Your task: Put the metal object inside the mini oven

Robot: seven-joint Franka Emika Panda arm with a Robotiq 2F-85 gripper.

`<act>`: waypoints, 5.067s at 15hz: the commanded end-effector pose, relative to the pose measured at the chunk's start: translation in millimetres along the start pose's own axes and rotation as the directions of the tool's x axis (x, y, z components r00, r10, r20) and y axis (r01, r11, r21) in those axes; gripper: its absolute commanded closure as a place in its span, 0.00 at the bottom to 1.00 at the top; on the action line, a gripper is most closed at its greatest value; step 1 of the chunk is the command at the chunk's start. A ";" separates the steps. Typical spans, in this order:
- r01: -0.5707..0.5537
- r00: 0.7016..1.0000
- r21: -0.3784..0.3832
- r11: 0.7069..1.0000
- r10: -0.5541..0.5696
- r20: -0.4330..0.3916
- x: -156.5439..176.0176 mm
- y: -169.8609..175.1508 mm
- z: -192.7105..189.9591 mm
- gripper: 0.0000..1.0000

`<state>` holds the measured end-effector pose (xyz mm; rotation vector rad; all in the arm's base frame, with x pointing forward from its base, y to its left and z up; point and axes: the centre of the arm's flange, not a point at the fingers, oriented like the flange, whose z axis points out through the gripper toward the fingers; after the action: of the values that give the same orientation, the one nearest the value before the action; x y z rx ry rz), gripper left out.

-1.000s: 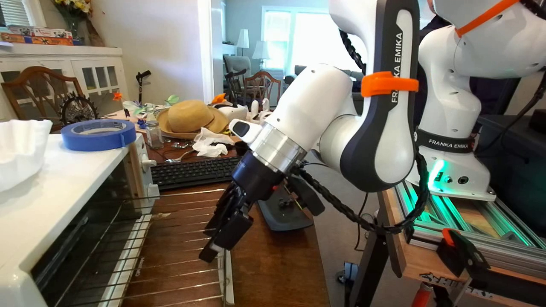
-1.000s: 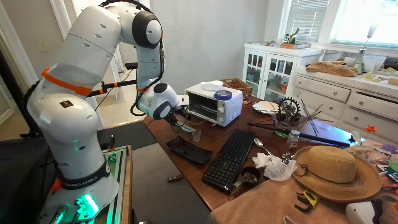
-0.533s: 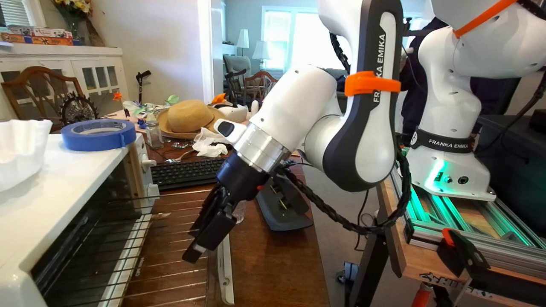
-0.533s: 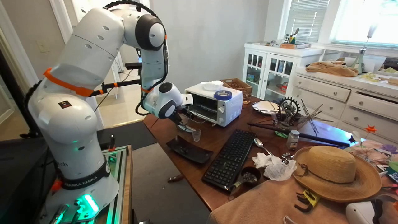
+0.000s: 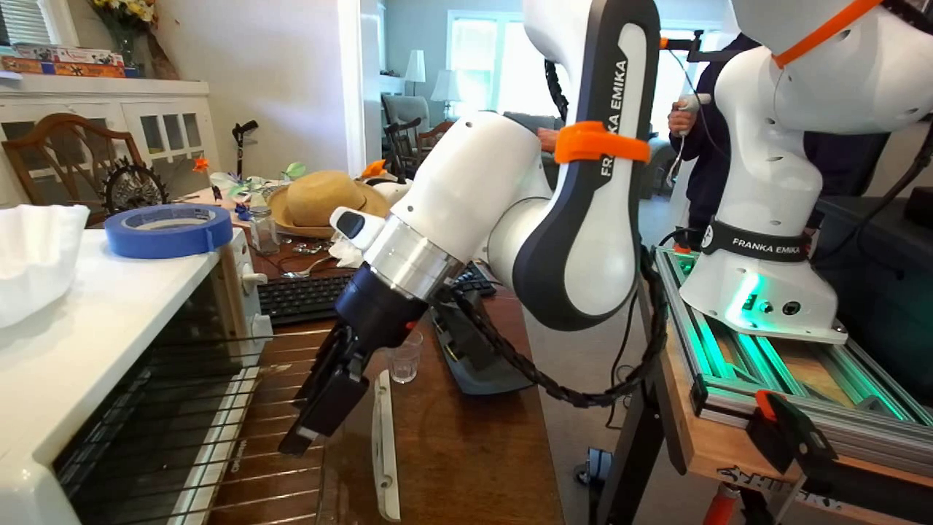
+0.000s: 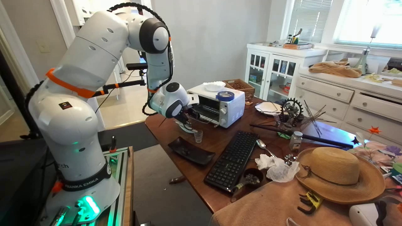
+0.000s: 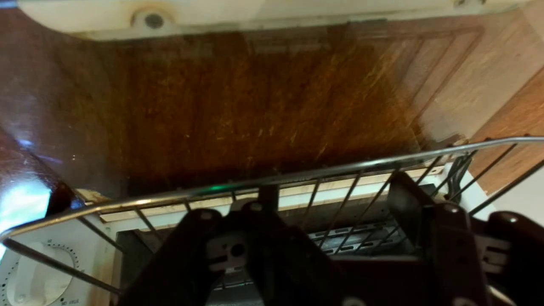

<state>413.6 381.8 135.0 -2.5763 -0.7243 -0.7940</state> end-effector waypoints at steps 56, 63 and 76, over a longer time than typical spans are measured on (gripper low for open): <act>0.208 0.975 -0.030 0.978 -0.210 -0.076 75.0 -49.0 66.9 0.35; 0.217 0.962 -0.108 0.970 -0.232 -0.145 43.3 -63.8 49.5 0.56; 0.206 0.964 -0.149 0.967 -0.227 -0.141 72.0 -49.7 72.5 0.56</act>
<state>445.7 471.2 126.3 -2.5437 -0.9194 -1.1222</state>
